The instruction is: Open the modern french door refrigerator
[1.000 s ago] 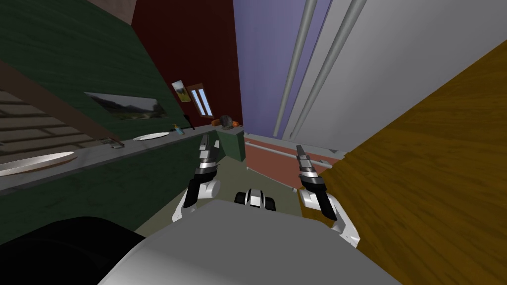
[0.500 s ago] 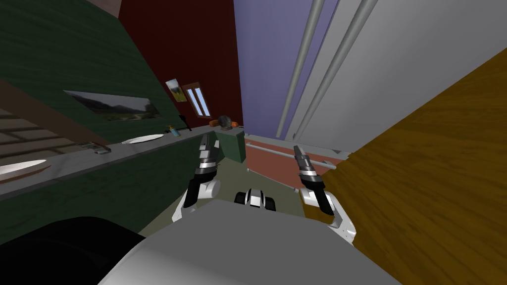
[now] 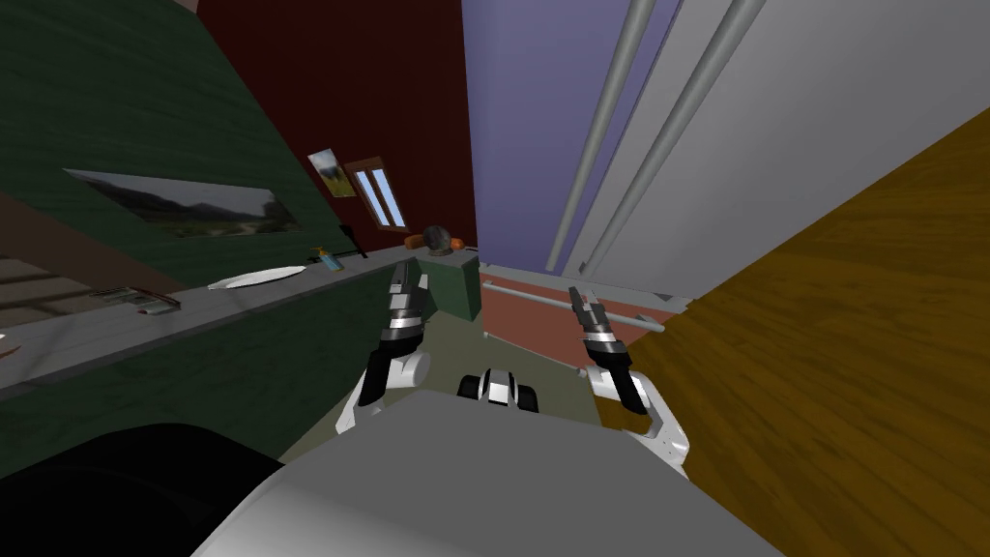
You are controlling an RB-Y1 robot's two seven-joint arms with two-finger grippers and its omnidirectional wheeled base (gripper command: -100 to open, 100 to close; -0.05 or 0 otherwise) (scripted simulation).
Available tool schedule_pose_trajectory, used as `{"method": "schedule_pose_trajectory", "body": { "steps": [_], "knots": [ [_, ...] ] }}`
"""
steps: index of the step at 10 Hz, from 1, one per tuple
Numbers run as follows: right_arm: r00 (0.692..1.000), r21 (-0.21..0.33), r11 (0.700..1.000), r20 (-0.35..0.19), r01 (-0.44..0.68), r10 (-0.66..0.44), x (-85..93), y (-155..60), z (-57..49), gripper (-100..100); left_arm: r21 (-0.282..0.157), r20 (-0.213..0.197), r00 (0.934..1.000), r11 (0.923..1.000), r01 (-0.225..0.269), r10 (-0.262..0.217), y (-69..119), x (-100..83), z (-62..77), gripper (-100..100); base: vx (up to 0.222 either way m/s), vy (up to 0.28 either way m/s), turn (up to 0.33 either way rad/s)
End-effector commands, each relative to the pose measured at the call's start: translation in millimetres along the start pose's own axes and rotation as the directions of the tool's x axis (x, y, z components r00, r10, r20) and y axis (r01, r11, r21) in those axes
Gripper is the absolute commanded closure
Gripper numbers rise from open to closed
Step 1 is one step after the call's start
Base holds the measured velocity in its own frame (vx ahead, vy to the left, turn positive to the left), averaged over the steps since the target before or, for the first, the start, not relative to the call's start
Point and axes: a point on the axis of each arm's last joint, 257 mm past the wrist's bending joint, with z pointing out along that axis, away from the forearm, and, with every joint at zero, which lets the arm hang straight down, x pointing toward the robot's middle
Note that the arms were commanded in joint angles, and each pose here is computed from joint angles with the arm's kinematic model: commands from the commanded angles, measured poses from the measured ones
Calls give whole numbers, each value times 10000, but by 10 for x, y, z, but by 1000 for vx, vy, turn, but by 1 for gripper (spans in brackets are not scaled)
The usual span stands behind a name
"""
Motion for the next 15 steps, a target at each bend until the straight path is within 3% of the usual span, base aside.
{"method": "schedule_pose_trajectory", "body": {
  "steps": [1,4,10,11,13,14,15],
  "knots": [
    [9973,9,9973,-50,737,-737,24,-32,14,-100,1,0,10000,10000,0,0,0,0,0,0,26,43,6],
    [9847,40,9849,-185,1733,-1732,83,-112,17,-100,1,0,10000,10000,1,-1,0,0,0,0,50,80,-53],
    [9289,48,9300,-505,3676,-3669,204,-282,8,-100,1,0,10000,10000,1,-1,0,0,0,0,36,83,-52],
    [9019,36,9039,-684,4278,-4265,266,-370,-4,-100,2,-1,10000,10000,1,-1,-1,0,0,0,56,84,-98],
    [8861,12,8882,-685,4595,-4584,266,-370,-4,-100,2,0,10000,10000,1,-1,-1,0,0,0,39,74,-26],
    [8517,-29,8551,-874,5184,-5166,329,-461,-21,-100,2,-1,10000,10000,1,-1,-1,0,0,0,44,102,-79],
    [8378,-52,8413,-873,5406,-5389,329,-461,-21,-100,1,0,10000,10000,1,-1,0,0,0,0,48,105,-58]
  ]
}}
